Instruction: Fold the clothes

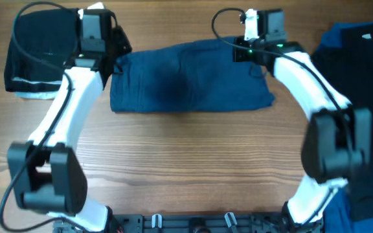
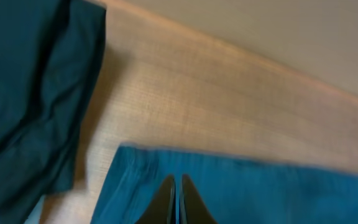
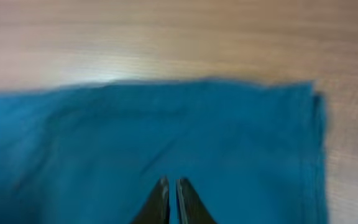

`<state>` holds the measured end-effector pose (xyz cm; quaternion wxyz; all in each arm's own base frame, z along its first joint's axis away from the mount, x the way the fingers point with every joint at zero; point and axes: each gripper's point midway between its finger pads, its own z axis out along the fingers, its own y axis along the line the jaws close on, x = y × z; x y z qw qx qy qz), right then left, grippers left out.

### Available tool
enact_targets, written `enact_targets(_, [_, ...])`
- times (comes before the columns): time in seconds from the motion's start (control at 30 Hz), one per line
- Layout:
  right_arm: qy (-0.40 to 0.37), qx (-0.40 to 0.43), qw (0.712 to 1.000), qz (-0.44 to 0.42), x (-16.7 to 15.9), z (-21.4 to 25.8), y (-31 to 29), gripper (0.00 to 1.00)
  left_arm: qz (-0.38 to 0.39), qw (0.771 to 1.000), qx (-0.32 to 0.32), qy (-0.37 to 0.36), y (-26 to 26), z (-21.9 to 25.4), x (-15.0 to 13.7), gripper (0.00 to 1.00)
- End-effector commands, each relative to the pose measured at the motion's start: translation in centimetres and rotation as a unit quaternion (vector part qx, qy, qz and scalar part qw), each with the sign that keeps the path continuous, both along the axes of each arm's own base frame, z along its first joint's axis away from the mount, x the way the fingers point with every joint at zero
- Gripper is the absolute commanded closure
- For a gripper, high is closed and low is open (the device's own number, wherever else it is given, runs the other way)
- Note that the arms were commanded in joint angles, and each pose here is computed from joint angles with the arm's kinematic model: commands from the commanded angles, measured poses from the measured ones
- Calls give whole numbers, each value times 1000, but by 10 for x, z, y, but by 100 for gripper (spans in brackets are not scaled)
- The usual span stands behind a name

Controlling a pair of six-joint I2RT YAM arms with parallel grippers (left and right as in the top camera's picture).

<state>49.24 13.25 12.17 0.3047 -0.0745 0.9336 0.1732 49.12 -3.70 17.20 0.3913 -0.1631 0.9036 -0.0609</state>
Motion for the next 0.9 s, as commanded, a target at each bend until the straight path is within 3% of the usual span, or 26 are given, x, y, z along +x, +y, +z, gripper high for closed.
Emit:
enact_targets(0.0, [94, 54, 993, 48, -51, 0, 18, 96, -35, 993, -35, 109, -13, -50, -31, 96])
enact_targets(0.2, [228, 14, 972, 64, -103, -65, 7, 96, -105, 954, -145, 241, -60, -109, -70, 96])
enact_targets(0.3, [297, -44, 954, 2, -123, -107, -20, 96, -94, 945, -146, 276, -61, -136, -76, 96])
enact_targets(0.47, [357, -121, 925, -50, -146, -148, -61, 96, -53, 938, -94, 329, -38, -176, -89, 96])
enact_targets(0.63, [369, -186, 900, -135, -152, -153, -111, 96, -17, 938, -29, 345, -12, -188, -94, 96])
enact_targets(0.73, [379, -164, 897, -156, -153, -153, -123, 96, 6, 940, 10, 342, 6, -188, -93, 96])
enact_targets(0.87, [367, -154, 906, -147, -147, -142, -121, 96, 15, 951, 5, 308, 9, -154, -78, 96])
